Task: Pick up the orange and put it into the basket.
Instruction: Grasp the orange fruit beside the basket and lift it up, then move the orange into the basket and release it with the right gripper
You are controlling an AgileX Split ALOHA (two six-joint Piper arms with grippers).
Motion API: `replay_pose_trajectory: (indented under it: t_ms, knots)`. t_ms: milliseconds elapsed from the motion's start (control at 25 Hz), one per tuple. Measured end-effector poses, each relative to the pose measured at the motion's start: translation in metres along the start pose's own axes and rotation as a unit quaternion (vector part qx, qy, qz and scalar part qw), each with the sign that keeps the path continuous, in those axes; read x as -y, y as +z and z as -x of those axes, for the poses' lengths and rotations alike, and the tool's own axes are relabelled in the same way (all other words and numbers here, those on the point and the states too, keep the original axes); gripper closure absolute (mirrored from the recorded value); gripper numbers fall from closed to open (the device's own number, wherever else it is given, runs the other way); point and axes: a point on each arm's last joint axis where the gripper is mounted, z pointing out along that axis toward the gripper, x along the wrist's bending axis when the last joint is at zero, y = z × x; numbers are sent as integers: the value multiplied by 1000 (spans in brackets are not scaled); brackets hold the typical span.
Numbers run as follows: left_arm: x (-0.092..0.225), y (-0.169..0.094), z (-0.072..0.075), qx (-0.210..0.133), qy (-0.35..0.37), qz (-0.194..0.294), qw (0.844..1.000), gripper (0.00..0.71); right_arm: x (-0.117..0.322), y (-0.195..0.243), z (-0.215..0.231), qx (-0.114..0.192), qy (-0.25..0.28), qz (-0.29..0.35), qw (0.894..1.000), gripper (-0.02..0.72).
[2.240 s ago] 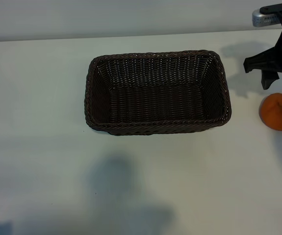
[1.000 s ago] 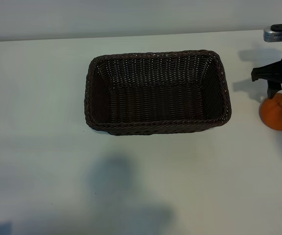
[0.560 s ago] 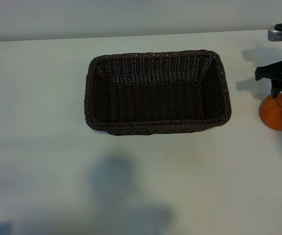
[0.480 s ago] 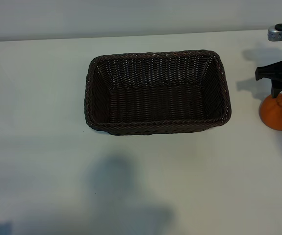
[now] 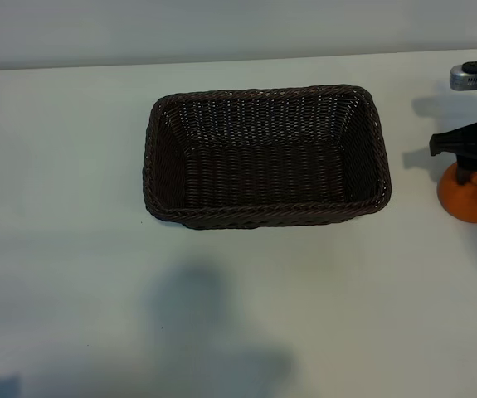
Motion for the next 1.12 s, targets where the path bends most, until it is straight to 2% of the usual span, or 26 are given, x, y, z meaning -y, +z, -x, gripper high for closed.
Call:
replay_pose_trajectory:
  t_ms: [120,160,240,360,440,720,1120]
  knots:
    - [0,0,0,0,0,0,1000,262,0,1,0,-1,0,4,1000,181]
    - [0,0,0,0,0,0,1000,262,1,1,0,-1,0,3,1000,208]
    - [0,0,0,0,0,0,1000,262,1,2,0,-1,0,2,1000,297]
    - [0,0,0,0,0,0,1000,262,1,2,0,0,-3,1,1000,524]
    - [0,0,0,0,0,0,1000,262,2,2,0,0,-7,1,1000,610]
    - [0,0,0,0,0,0,1000,262,2,-13,1,3,-25,-8,1000,616]
    - [0,0,0,0,1,0,1000,262,-9,-111,4,-7,-31,51,998,629]
